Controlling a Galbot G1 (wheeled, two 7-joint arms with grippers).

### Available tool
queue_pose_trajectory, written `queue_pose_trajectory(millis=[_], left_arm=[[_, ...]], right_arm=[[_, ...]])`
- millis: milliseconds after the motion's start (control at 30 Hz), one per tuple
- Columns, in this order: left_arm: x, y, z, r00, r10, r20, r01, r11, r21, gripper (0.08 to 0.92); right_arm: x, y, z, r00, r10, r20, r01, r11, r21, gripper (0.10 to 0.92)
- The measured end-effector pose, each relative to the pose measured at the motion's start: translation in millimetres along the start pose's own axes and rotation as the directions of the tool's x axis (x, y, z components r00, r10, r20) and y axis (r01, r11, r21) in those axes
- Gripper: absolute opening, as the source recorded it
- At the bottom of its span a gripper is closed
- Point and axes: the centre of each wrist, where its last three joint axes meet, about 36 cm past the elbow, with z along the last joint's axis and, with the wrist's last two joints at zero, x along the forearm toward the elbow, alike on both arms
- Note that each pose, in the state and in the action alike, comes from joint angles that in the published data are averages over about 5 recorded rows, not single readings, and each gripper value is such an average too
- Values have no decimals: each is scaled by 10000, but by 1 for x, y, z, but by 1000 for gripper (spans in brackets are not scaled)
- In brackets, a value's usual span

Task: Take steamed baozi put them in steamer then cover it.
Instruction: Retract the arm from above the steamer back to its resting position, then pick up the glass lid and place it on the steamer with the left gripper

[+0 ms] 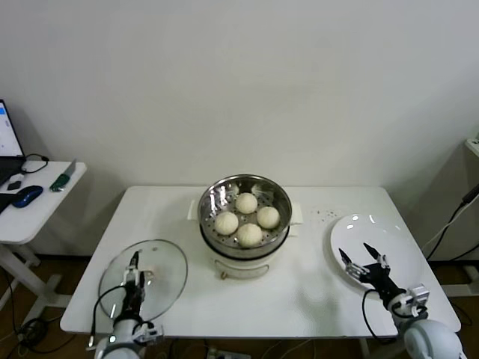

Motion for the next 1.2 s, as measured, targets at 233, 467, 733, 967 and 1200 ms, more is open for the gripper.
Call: queue_pose_trajectory(millis=[233, 467, 733, 967, 1200], left_arm=[[-18, -5, 4, 9998, -187, -50, 187, 9998, 7, 823], [-30, -10, 4, 9998, -187, 18, 186, 9998, 102, 718], [-34, -15, 6, 9999, -79, 85, 78, 9999, 138, 484], [-32, -12, 8, 9999, -95, 103, 93, 9998, 177, 285], [-28, 3, 10, 9996, -288, 31, 288, 9995, 117, 149]], right_arm=[[-1, 4, 2, 9998, -216, -31, 216, 9997, 68, 823], [-1, 7, 6, 9994, -343, -69, 344, 9993, 144, 823], [-2, 9, 8, 9991, -410, -87, 412, 9988, 258, 823], [-3, 9, 8, 9990, -442, -78, 445, 9983, 375, 823], [-3, 7, 9, 9990, -425, -106, 430, 9976, 545, 823]])
